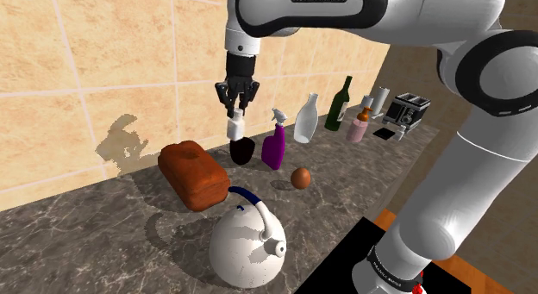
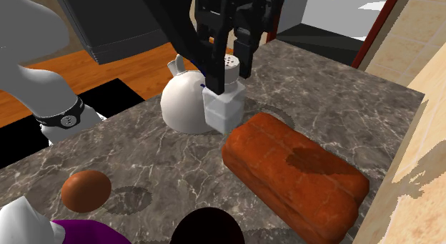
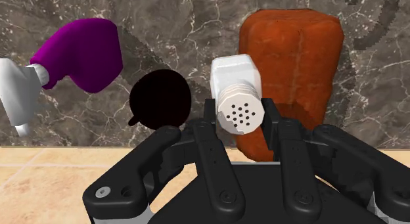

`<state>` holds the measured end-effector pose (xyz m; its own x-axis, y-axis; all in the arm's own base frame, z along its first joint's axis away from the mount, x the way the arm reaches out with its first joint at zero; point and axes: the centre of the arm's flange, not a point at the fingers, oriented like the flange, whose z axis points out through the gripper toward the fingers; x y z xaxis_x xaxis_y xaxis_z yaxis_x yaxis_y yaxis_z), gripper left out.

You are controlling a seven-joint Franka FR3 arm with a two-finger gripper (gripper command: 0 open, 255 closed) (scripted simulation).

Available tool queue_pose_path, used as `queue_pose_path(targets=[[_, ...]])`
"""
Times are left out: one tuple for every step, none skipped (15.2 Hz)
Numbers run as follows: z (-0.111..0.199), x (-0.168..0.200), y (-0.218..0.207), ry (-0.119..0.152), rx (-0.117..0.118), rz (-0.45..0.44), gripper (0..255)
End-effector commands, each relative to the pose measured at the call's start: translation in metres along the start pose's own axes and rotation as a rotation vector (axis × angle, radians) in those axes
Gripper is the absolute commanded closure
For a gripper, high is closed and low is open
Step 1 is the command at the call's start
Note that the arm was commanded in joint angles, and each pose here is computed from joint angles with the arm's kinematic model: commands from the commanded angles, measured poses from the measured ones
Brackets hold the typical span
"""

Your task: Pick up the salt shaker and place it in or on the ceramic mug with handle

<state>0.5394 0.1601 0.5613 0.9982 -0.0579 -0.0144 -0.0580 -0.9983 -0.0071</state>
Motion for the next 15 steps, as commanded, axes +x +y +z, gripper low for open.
queue_pose_path(targets=[[-0.003, 0.014, 0.023, 0.000, 0.000, -0.001, 255], [-0.005, 0.022, 0.033, 0.000, 0.000, -0.001, 255], [-0.007, 0.030, 0.044, 0.000, 0.000, -0.001, 255], [-0.009, 0.037, 0.054, 0.000, 0.000, -0.001, 255], [-0.012, 0.045, 0.065, 0.000, 0.000, -0.001, 255], [-0.014, 0.053, 0.075, 0.000, 0.000, -0.001, 255], [-0.016, 0.060, 0.086, 0.000, 0.000, -0.001, 255], [-0.018, 0.068, 0.096, 0.000, 0.000, -0.001, 255], [-0.020, 0.076, 0.106, 0.000, 0.000, -0.001, 255], [-0.023, 0.084, 0.117, 0.000, 0.000, -0.001, 255], [-0.018, 0.084, 0.117, 0.000, 0.000, -0.001, 255], [-0.012, 0.084, 0.117, 0.000, 0.000, -0.001, 255], [-0.007, 0.084, 0.118, 0.000, 0.000, -0.001, 255], [-0.002, 0.084, 0.118, 0.000, 0.000, -0.001, 255], [0.004, 0.084, 0.118, 0.000, 0.000, -0.001, 255]])
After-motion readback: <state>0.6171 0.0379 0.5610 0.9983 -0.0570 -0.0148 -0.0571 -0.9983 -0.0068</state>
